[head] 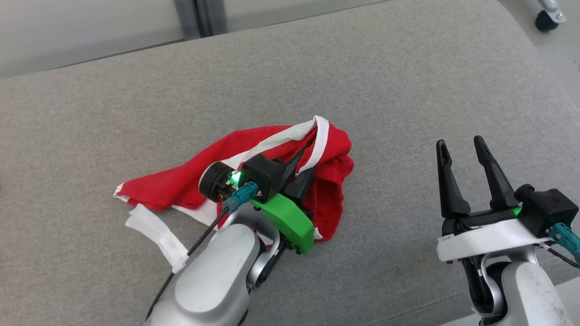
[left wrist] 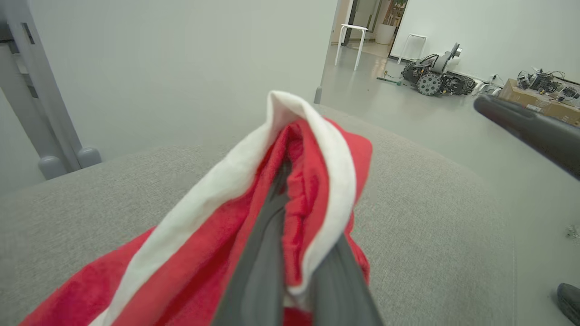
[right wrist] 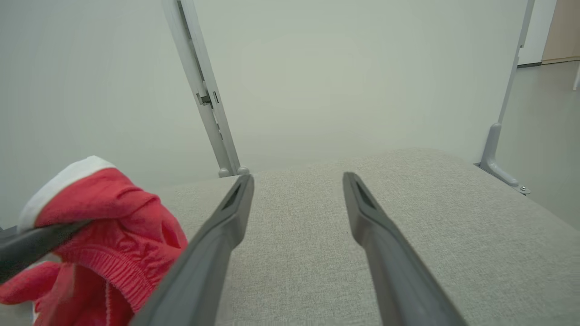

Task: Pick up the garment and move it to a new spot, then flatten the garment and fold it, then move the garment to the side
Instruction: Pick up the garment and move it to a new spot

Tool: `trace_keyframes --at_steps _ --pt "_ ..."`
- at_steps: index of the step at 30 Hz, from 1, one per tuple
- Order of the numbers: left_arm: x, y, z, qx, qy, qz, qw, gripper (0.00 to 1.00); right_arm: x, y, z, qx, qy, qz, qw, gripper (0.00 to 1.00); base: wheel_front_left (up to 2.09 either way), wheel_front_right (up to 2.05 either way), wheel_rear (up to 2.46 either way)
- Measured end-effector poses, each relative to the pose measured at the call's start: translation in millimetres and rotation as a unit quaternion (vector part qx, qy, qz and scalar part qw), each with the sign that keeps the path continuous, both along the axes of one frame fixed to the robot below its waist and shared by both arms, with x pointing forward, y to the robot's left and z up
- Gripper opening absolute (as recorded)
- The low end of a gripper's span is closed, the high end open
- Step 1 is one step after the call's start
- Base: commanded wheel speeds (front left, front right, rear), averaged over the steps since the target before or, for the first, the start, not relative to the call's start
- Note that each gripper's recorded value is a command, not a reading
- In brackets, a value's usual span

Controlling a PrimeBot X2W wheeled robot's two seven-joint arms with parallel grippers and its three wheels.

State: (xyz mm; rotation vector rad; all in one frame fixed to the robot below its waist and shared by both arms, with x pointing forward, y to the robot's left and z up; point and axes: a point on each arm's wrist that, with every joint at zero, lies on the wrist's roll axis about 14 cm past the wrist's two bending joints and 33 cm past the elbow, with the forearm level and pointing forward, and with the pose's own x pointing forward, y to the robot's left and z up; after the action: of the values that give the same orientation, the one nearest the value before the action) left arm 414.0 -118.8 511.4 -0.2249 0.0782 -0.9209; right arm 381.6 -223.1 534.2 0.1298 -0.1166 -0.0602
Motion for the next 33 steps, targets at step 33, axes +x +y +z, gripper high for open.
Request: trace_keyframes --at_steps 33 --pt "12 292 3 0.025 -0.036 0.436 0.899 1.0 16 66 2 0.005 0.005 0.099 0.995 1.0 0.0 0.0 0.0"
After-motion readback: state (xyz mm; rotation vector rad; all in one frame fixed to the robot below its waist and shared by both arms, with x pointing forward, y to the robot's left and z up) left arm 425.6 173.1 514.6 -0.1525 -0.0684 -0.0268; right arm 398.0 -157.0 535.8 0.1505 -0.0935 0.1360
